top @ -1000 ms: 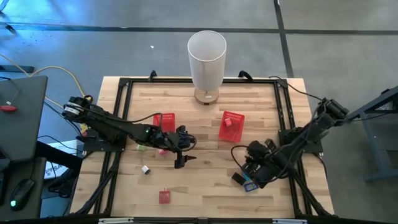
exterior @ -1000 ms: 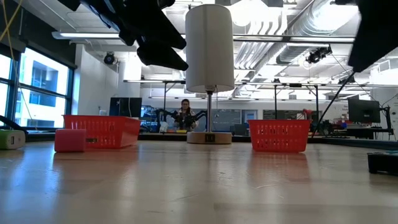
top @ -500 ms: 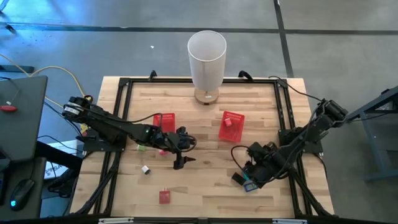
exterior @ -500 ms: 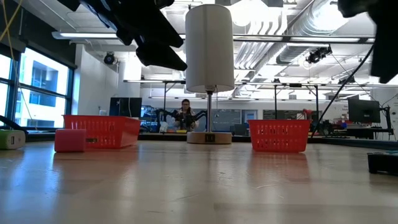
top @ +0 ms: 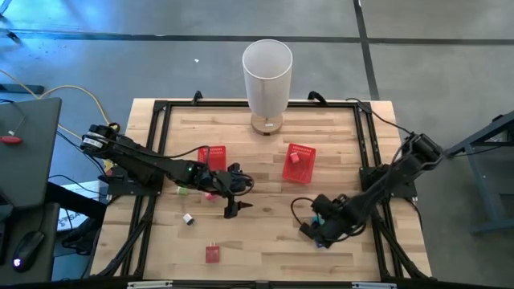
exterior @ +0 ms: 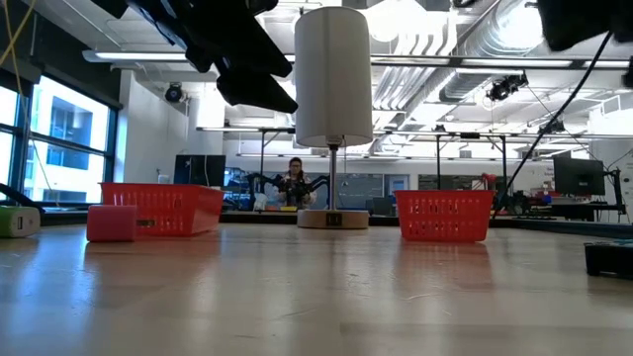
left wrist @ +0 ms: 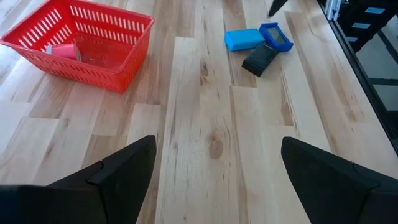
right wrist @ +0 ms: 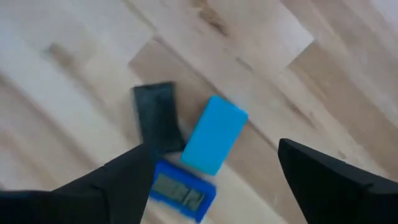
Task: Pick & Place Office items
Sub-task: Put the light blue digital timer into the left red bin
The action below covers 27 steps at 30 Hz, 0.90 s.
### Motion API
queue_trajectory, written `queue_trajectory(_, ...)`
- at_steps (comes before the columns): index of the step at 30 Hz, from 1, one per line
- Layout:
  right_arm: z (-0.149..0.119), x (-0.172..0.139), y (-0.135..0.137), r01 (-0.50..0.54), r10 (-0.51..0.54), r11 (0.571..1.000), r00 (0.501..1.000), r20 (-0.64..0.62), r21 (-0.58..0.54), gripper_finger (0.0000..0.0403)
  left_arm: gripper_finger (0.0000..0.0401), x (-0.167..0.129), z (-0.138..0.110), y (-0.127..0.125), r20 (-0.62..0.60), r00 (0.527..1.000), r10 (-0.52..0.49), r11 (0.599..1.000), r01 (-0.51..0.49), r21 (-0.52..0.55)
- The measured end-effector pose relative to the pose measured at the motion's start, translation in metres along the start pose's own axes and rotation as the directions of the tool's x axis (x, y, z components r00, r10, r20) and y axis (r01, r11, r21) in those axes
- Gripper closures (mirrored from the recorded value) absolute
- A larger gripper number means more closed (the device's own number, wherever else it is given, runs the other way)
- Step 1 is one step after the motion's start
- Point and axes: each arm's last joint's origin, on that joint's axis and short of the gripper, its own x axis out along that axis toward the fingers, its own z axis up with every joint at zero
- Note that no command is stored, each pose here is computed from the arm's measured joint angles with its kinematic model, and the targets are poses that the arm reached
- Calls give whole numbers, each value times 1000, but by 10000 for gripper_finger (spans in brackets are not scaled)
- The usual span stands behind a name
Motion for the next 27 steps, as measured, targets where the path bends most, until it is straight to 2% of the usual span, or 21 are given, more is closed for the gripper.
queue_trajectory(4,2,14,3,51,-51,999,998,-38,3,82,64,0,0,0,-4,1000,1,1000,-1,5)
queue_trajectory(9,11,26,4,91,-81,992,990,-116,86,82,64,0,-1,0,-15,1000,7,1000,-7,10)
queue_trajectory(18,20,33,4,105,-96,990,991,-92,93,82,64,0,-5,2,-53,998,20,1000,-19,18)
queue_trajectory(27,13,40,-1,120,-114,990,990,-82,77,82,64,-1,-9,-1,-84,996,18,1000,-17,21)
